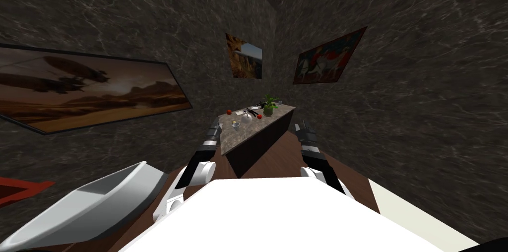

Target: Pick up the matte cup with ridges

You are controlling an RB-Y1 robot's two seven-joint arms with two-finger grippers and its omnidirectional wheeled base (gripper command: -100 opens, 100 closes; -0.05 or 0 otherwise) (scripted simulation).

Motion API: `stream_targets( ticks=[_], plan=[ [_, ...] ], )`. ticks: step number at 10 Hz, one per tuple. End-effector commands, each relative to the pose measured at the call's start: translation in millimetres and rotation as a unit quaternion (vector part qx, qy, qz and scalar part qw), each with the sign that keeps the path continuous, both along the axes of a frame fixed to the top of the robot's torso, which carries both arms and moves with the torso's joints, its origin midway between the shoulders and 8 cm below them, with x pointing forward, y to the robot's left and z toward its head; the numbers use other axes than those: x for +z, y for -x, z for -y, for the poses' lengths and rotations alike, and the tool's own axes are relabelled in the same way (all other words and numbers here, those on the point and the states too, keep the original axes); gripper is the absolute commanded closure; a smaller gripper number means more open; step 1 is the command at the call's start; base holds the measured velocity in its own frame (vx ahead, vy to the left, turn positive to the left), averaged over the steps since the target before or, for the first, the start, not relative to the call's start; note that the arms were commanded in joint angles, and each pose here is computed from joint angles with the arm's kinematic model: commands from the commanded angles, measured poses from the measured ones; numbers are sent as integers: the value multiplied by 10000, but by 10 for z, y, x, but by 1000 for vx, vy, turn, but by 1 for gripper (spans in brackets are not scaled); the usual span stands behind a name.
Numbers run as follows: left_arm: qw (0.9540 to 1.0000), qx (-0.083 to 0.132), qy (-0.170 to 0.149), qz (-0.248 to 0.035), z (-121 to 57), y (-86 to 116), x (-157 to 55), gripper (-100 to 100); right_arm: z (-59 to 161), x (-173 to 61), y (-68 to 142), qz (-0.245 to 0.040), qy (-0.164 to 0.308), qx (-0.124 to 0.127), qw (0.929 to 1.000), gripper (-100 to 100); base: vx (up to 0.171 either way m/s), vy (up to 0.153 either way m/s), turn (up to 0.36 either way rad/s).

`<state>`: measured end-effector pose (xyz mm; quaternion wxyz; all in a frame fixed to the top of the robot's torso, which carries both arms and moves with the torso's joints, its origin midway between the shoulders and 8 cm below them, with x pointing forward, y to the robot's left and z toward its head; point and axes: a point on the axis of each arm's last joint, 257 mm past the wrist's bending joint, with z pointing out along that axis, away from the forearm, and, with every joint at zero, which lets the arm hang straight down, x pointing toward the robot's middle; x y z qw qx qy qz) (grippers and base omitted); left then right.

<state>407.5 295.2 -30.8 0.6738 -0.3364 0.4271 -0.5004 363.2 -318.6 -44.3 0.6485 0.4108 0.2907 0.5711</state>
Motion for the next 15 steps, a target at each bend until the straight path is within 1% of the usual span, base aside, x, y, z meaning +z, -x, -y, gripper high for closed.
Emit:
stream_targets(
  ticks=[1, 2, 3, 4, 5, 6, 7, 8, 9, 10, 11, 12, 14, 15],
  plan=[
    [9998, 46, -19, -206, -49, -48, -98, -100, 0, 0, 0, 0, 0, 0, 10000, 0, -5, -26, -28],
    [9993, 115, -81, -351, -134, -97, -144, -100, 0, 0, 0, 0, 0, 0, 10000, 0, -6, -33, -50],
    [9988, 128, -72, -459, -143, -116, -197, -100, 0, 0, 0, 0, 0, 0, 10000, 0, -3, -25, -30],
    [9981, 201, -138, -557, -233, -157, -219, -100, 0, 0, 0, 0, 0, 0, 10000, 0, -2, -33, -57],
    [9974, 216, -127, -679, -243, -174, -279, -100, 0, 0, 0, 0, 0, 0, 10000, 0, -2, -26, -32],
    [9971, 221, -123, -723, -247, -181, -301, -100, 0, 0, 0, 0, 0, 0, 10000, 0, 0, -10, 3],
    [9955, 310, -185, -877, -350, -228, -349, -100, 0, 0, 0, 0, 0, 0, 10000, 0, 5, -27, -59],
    [9944, 325, -173, -994, -361, -241, -408, -100, 0, 0, 0, 0, 0, 0, 10000, 0, 3, -28, -31],
    [9929, 415, -239, -1090, -467, -280, -425, -100, 0, 0, 0, 0, 0, 0, 10000, 0, 8, -41, -66],
    [9911, 434, -224, -1239, -481, -293, -500, -100, 0, 0, 0, 0, 0, 0, 10000, 0, 7, -34, -20],
    [9906, 439, -220, -1276, -485, -296, -519, -100, 0, 0, 0, 0, 0, 0, 10000, 0, 2, -14, 14],
    [9881, 543, -280, -1411, -602, -335, -554, -100, 0, 0, 0, 0, 0, 0, 10000, 0, 9, -30, -57],
    [9858, 563, -263, -1562, -617, -344, -632, -100, 0, 0, 0, 0, 0, 0, 10000, 0, 9, -22, -12],
    [9828, 673, -322, -1689, -742, -379, -659, -100, 0, 0, 0, 0, 0, 0, 10000, 0, 13, -35, -52]
  ],
)
